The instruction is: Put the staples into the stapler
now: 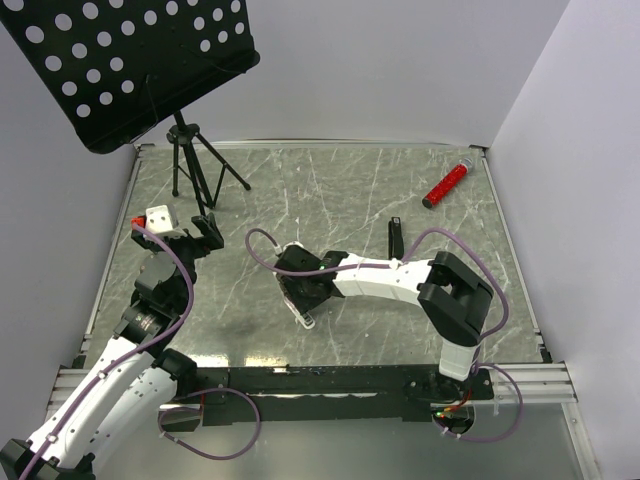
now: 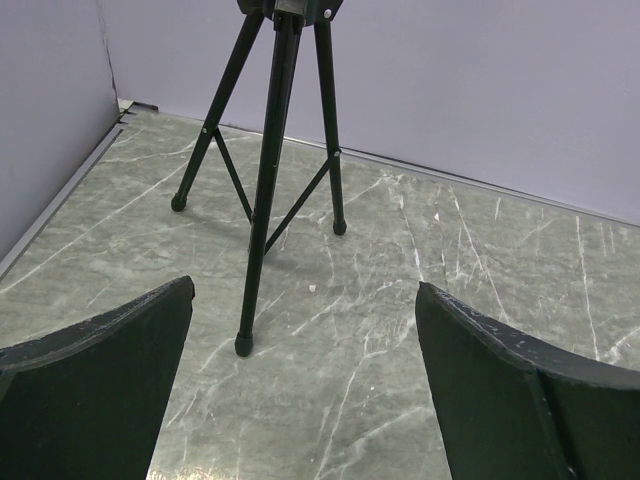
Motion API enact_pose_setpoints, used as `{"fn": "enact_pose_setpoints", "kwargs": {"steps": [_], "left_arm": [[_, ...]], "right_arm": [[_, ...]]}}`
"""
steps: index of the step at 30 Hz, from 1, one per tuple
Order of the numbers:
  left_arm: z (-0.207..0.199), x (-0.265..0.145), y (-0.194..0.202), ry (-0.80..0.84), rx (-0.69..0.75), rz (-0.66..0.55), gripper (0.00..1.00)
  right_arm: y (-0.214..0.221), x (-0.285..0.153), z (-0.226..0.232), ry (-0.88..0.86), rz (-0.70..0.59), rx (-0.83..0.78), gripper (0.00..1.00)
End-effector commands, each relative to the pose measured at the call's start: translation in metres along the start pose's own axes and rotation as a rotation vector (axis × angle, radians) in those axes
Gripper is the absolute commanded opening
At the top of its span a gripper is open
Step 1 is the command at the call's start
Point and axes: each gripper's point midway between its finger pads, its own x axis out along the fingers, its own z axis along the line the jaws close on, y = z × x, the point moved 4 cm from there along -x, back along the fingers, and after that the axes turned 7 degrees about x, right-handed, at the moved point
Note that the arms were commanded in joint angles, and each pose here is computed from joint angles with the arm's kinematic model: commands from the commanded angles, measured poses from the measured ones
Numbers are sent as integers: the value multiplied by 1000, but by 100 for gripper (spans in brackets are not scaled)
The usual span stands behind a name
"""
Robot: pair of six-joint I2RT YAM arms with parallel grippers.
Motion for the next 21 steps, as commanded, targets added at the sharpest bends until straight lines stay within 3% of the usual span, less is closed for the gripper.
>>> {"fn": "enact_pose_setpoints", "kwargs": {"steps": [1,14,21], "left_arm": [[0,0,-5,-1,-18,-23,97],[-1,1,-4,3,-21,-20,97],[-1,0,-5,5,-22,-20,97]], "right_arm": [[1,-11,-3,-9,-11,5,47],[2,-18,-5,-9,-11,4,47],[-16,-28,0,-26,-84,13,47]]}}
